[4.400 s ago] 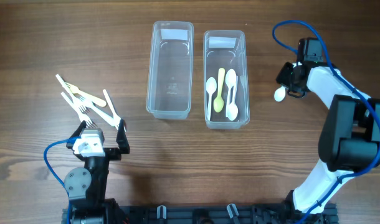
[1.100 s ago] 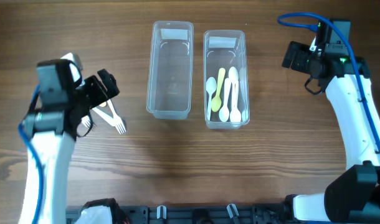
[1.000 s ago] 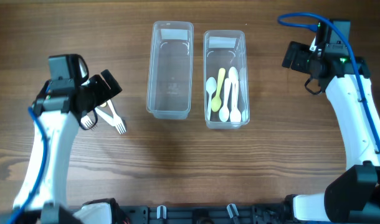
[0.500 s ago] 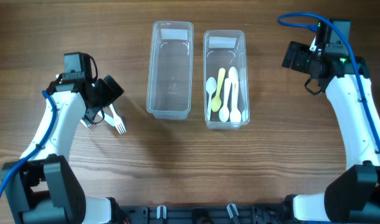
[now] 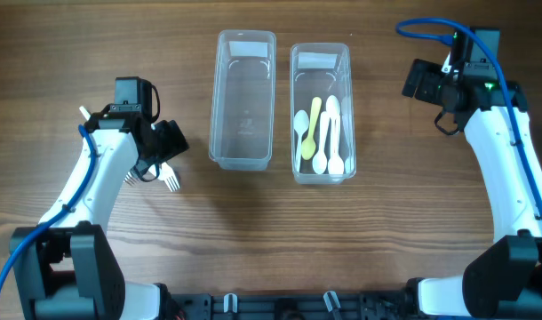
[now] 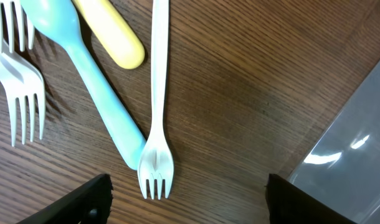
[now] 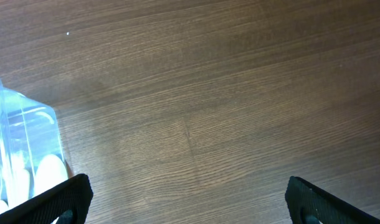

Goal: Pack container

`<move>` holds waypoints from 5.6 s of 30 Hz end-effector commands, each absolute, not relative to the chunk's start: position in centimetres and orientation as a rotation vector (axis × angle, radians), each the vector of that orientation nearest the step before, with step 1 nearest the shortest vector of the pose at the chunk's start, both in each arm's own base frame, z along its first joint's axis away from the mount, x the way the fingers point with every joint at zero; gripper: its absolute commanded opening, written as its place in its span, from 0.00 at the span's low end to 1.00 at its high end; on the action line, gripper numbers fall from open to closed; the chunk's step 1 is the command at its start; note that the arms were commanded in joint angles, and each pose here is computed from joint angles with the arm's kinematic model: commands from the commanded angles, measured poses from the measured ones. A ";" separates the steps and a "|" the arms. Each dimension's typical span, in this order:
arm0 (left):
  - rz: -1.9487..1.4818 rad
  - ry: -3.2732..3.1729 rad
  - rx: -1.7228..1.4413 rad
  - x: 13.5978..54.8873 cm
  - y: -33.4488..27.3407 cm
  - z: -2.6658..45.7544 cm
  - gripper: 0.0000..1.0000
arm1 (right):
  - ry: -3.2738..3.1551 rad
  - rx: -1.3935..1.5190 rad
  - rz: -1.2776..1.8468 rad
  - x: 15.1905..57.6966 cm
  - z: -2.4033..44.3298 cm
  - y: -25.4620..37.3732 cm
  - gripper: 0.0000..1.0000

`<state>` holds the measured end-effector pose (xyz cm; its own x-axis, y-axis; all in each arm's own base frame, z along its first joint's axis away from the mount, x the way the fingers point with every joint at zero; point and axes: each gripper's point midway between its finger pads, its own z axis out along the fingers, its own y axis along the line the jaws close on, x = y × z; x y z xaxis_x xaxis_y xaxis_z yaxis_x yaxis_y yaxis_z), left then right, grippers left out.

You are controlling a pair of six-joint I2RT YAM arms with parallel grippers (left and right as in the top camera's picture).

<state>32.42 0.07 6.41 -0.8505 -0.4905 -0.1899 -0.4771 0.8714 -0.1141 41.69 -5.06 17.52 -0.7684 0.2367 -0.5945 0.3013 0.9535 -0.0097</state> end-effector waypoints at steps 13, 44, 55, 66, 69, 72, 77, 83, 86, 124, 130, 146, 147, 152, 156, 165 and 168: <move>-0.018 2.913 -0.695 32.7 0.5 -1.0 0.77 | 2.443 0.366 -0.145 41.8 19.1 -5.2 1.00; -0.317 2.558 0.181 38.8 -15.1 15.4 0.13 | 2.443 0.366 -0.145 41.8 19.1 -5.2 1.00; 0.011 2.360 -0.706 36.6 0.1 21.4 0.80 | 2.443 0.366 -0.145 41.8 19.1 -5.2 1.00; 0.190 2.352 -1.271 32.6 13.4 12.7 0.86 | 2.443 0.366 -0.145 41.8 19.1 -5.2 1.00; 0.106 2.386 -1.269 34.6 13.2 10.0 0.85 | 2.443 0.366 -0.145 41.8 19.1 -5.2 1.00; 0.095 2.376 -1.258 36.3 13.6 8.4 0.85 | 2.443 0.366 -0.145 41.8 19.1 -5.2 1.00; 0.035 2.367 -1.207 38.6 13.5 7.0 0.79 | 2.443 0.367 -0.145 41.8 19.1 -5.2 1.00; -0.020 2.396 -1.211 39.9 13.1 3.8 0.72 | 2.443 0.367 -0.145 41.8 19.1 -5.2 1.00; -0.052 2.419 -1.226 39.9 12.7 2.7 0.69 | 2.443 0.367 -0.145 41.8 19.1 -5.2 1.00; -0.366 2.357 -1.126 42.7 9.5 5.9 0.04 | 2.443 0.366 -0.145 41.8 19.1 -5.2 1.00; -0.564 2.357 -1.051 42.5 6.8 8.8 0.04 | 2.443 0.366 -0.145 41.8 19.1 -5.2 1.00; -0.524 2.453 0.152 39.0 -15.8 15.6 0.04 | 2.443 0.367 -0.145 41.8 19.1 -5.2 1.00; -0.502 2.438 0.169 39.1 -16.3 15.7 0.10 | 2.443 0.366 -0.145 41.8 19.1 -5.2 1.00; -0.392 2.398 0.124 40.3 -15.0 16.1 0.62 | 2.443 0.366 -0.145 41.8 19.1 -5.2 1.00; -0.261 2.504 -0.212 39.1 -9.6 14.6 0.60 | 2.443 0.366 -0.145 41.8 19.1 -5.2 1.00; 0.225 2.547 -0.973 31.7 4.1 12.0 0.79 | 2.443 0.366 -0.145 41.8 19.1 -5.2 1.00; 0.249 2.502 -1.084 31.0 6.7 9.7 0.81 | 2.443 0.366 -0.145 41.8 19.1 -5.2 1.00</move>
